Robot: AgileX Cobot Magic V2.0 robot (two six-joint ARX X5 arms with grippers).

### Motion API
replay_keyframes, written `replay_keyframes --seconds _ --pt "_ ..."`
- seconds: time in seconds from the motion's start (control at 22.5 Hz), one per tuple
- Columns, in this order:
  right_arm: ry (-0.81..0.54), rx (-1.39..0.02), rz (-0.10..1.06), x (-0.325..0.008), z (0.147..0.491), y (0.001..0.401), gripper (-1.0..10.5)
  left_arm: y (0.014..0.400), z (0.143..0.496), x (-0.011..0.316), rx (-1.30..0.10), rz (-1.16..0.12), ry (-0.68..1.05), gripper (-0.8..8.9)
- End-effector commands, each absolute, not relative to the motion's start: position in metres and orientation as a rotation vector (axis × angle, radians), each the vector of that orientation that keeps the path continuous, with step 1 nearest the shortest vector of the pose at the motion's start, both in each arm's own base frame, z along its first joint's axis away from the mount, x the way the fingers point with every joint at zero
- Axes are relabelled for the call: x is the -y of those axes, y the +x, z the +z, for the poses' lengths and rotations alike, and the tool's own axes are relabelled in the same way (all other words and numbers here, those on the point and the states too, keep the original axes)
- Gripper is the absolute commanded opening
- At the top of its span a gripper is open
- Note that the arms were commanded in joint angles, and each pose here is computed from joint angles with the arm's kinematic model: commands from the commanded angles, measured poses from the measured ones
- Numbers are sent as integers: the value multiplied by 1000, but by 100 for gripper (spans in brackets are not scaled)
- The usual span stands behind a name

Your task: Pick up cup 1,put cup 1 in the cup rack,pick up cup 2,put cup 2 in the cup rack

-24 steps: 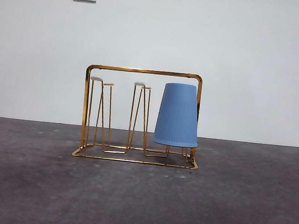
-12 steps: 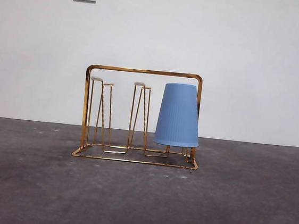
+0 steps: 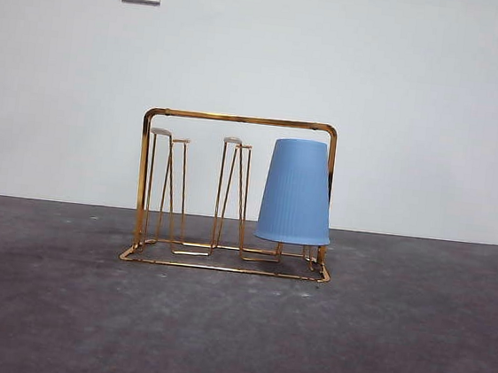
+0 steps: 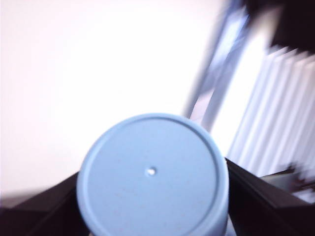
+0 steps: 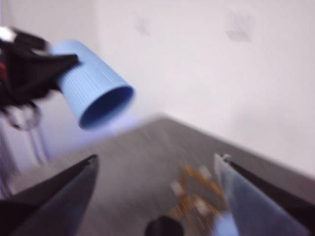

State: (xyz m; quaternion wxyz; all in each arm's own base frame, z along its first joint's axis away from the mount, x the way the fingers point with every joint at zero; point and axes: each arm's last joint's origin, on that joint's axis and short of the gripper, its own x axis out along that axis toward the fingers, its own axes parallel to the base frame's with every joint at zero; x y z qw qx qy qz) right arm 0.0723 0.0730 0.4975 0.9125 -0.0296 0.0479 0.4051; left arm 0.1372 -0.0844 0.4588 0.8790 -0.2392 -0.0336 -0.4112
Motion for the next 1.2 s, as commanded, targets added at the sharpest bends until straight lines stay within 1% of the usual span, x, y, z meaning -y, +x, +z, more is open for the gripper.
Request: replay_keyframes --seconds 0.04,0.13,0.27,0.49,0.58,0.8,1.2 --pt "-125 -176 754 -72 488 75 477 147 440 85 -9 -690 -275 -8" --pt "-158 -222 717 -71 483 75 477 157 429 88 -81 -612 -197 -8" --pt "-180 -271 712 -72 478 77 477 174 415 96 -156 -555 -110 -8" --pt "-197 -309 698 -74 475 79 477 205 393 109 -239 -480 -3 -8" --pt "-198 -313 680 -74 474 80 477 218 382 115 -279 -429 44 -8" --pt "-202 -327 666 -73 473 79 476 245 359 124 -352 -412 75 -8" --pt "-200 -358 655 -72 471 78 474 278 331 133 -403 -391 86 -8"
